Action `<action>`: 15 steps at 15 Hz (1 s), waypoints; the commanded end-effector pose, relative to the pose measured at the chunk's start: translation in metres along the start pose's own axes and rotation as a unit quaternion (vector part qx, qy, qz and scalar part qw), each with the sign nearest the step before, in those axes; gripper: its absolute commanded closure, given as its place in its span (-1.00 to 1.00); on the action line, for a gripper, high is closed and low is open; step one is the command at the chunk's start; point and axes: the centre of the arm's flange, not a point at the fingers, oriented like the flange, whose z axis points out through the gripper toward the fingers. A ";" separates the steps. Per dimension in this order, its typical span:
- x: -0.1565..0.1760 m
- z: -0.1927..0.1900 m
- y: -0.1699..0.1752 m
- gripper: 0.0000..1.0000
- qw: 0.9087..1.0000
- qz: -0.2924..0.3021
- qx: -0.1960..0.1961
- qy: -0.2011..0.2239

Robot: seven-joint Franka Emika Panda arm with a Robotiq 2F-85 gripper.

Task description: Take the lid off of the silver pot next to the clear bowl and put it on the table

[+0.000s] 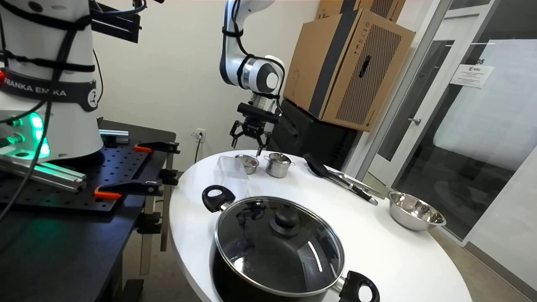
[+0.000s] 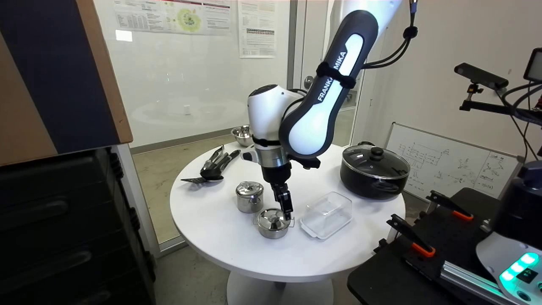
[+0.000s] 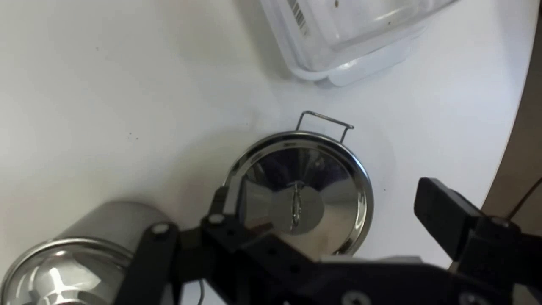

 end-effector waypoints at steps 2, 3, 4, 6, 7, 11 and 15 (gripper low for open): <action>0.017 0.011 0.007 -1.00 1.000 -0.004 -0.010 0.014; 0.020 0.013 0.009 -1.00 1.000 -0.005 -0.011 0.012; 0.021 0.015 0.010 -1.00 1.000 -0.002 -0.012 0.012; 0.024 0.019 0.013 -1.00 1.000 -0.001 -0.014 0.015; 0.025 0.020 0.015 -1.00 1.000 0.000 -0.017 0.015; 0.028 0.024 0.023 -0.81 1.000 0.008 -0.020 0.022; 0.030 0.026 0.024 -0.53 1.000 0.008 -0.020 0.022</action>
